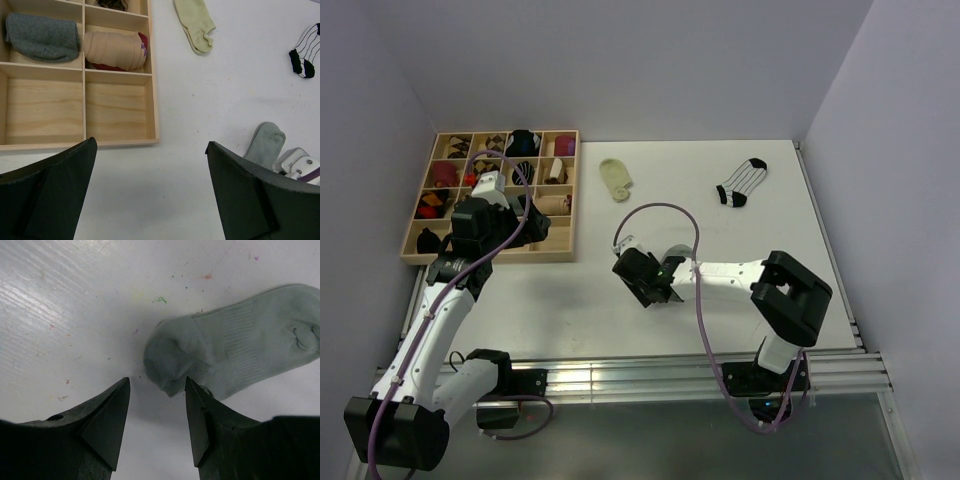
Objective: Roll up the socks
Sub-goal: Roll the sock at the center of the board.
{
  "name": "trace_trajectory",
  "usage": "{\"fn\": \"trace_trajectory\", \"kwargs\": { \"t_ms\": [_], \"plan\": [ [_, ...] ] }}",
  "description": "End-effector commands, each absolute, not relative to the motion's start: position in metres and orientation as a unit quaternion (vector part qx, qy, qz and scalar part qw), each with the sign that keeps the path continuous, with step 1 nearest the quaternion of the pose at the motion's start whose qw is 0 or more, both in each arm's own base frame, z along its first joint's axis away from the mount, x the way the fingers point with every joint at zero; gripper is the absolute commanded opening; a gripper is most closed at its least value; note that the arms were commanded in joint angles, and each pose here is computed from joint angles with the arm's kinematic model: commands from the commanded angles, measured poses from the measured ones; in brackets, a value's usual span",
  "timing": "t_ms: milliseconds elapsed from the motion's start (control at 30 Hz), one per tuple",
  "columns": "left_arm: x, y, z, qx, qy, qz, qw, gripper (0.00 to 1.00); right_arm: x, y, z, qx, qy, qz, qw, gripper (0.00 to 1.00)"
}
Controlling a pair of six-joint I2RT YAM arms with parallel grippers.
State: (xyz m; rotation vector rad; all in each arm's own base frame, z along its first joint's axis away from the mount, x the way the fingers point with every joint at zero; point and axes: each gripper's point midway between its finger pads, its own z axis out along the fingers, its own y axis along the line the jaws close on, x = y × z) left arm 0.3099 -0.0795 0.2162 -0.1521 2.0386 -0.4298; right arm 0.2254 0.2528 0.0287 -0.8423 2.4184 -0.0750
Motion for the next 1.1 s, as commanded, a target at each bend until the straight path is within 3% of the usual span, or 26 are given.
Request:
{"fn": "trace_trajectory", "kwargs": {
  "t_ms": [0,600,733,1067],
  "plan": [
    [0.313,-0.084,0.223,-0.057,0.836,-0.188,0.513,0.97,0.237,0.262,0.038,-0.302,0.903,-0.037,0.303,0.55],
    [0.313,-0.084,0.221,-0.056,0.837,-0.188,0.51,0.97,0.221,0.267,-0.004,-0.308,0.923,-0.04,0.226,0.45],
    [0.313,-0.084,0.222,-0.055,0.837,-0.189,0.511,0.97,0.213,0.27,-0.015,-0.313,0.926,-0.041,0.208,0.36],
    [0.313,-0.084,0.22,-0.056,0.838,-0.189,0.509,0.97,0.206,0.295,-0.014,-0.329,0.922,-0.002,0.206,0.0]
  ]
}}
